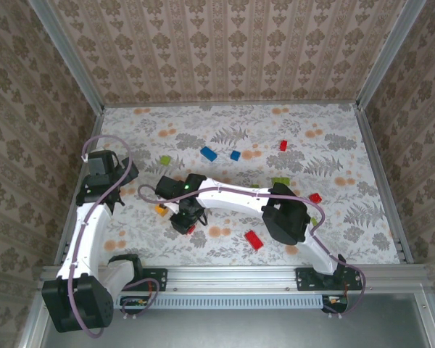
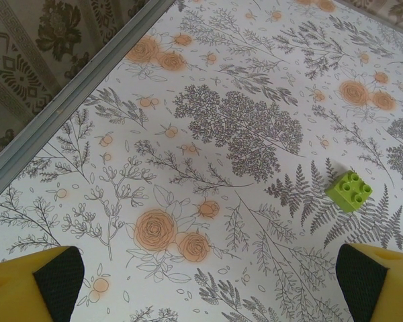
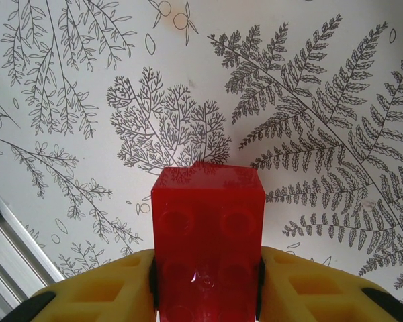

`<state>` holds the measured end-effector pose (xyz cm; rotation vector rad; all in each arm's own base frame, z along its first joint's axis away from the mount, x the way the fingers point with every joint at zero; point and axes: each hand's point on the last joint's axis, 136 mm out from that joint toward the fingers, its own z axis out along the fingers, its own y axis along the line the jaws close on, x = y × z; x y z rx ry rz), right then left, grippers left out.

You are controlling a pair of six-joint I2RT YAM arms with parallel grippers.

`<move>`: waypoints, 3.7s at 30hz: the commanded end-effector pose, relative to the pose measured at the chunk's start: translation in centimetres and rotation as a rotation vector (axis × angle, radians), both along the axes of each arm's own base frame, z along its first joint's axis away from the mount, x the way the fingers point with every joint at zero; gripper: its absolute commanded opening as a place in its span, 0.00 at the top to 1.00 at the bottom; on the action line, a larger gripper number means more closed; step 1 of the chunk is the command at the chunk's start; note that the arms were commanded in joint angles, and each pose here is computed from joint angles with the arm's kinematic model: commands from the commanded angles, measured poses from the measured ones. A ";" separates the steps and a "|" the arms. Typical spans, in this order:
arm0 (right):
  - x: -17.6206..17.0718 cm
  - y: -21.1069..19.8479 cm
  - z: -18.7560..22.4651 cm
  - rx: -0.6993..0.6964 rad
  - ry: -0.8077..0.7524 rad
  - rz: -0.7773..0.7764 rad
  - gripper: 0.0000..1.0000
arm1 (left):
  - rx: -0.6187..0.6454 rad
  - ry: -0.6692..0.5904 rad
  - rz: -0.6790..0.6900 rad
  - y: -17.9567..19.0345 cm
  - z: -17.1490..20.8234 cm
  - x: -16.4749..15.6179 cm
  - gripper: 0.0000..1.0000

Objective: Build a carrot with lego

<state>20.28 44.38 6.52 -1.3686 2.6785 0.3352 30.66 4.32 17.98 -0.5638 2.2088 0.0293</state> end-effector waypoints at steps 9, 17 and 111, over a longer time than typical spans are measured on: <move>-0.3 -1.1 -3.4 -0.087 0.061 -0.076 0.61 | -0.014 -0.015 0.005 0.0 0.7 0.4 0.00; -1.1 -2.9 -4.9 -0.161 0.064 -0.060 0.61 | -0.016 -0.019 0.003 0.0 0.8 0.3 0.00; -2.0 -18.3 4.5 -0.114 -0.094 -0.255 0.22 | -0.031 0.005 -0.018 -0.4 0.2 0.8 0.00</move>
